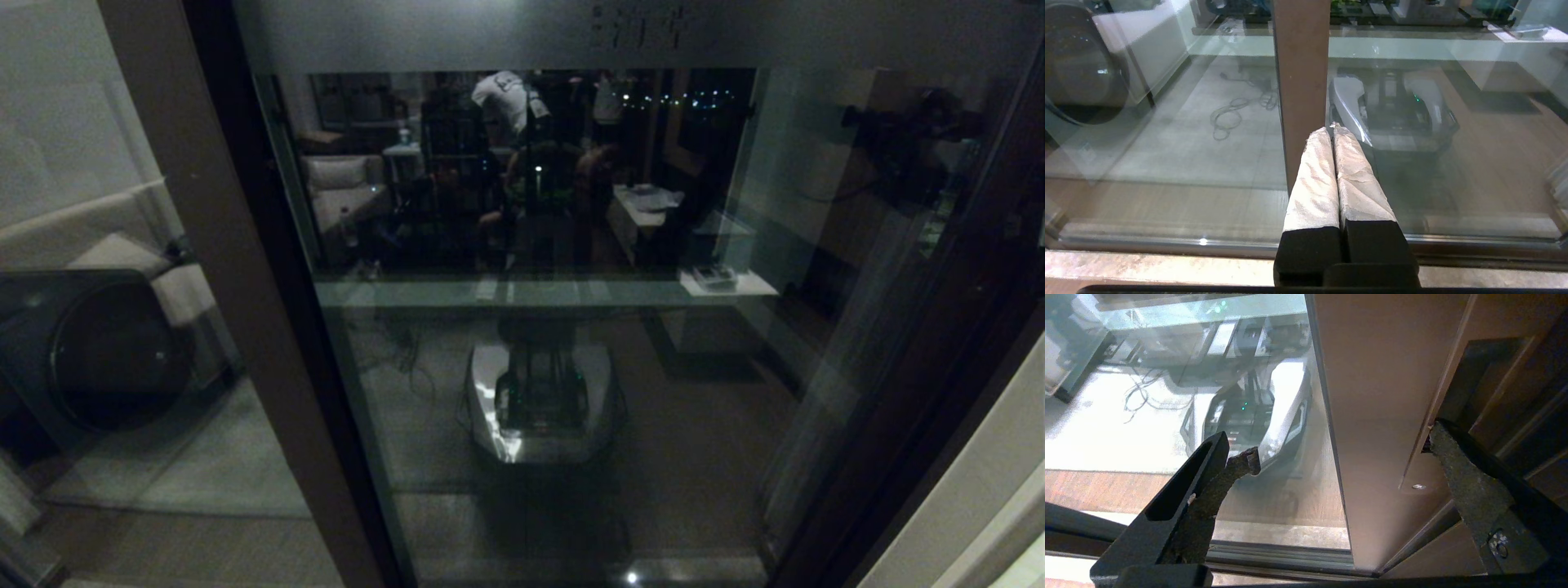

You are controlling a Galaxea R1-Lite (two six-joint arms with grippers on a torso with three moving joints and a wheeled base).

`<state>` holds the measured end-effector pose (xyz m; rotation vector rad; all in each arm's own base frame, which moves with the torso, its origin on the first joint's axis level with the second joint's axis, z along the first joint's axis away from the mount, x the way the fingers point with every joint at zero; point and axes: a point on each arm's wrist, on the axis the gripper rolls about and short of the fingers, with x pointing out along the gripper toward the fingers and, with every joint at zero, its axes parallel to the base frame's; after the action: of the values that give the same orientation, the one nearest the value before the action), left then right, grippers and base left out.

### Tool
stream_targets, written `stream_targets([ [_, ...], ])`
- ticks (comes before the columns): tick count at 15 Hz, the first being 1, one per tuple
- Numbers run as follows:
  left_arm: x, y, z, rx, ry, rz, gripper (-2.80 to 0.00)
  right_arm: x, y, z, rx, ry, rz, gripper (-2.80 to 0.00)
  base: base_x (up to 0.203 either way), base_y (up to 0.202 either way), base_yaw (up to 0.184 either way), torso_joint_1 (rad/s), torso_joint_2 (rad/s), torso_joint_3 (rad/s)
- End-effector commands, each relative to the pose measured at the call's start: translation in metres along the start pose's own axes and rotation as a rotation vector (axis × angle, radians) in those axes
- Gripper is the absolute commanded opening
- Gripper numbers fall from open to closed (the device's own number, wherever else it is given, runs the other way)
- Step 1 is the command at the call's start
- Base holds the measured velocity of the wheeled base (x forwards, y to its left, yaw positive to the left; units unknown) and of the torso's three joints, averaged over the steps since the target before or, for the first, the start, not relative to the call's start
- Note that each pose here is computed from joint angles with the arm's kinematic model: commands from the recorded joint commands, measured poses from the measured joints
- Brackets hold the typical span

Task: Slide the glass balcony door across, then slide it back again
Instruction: Open the slid door

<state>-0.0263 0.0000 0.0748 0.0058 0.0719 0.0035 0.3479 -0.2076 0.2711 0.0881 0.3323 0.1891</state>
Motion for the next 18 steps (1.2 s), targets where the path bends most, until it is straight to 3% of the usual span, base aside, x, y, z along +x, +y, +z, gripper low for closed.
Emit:
stream_targets([
  [1,0.000,0.000,0.000,0.000,0.000,0.001,-2.80,-0.004,0.005,0.003,-0.007,-0.006,0.009,0.00,0.000,0.000,0.000,0.000,0.00,0.000],
  [18,0.000,0.000,0.000,0.000,0.000,0.001,-2.80,-0.009,0.018,0.003,-0.008,-0.008,0.061,0.00,0.000,0.000,0.000,0.000,0.00,0.000],
])
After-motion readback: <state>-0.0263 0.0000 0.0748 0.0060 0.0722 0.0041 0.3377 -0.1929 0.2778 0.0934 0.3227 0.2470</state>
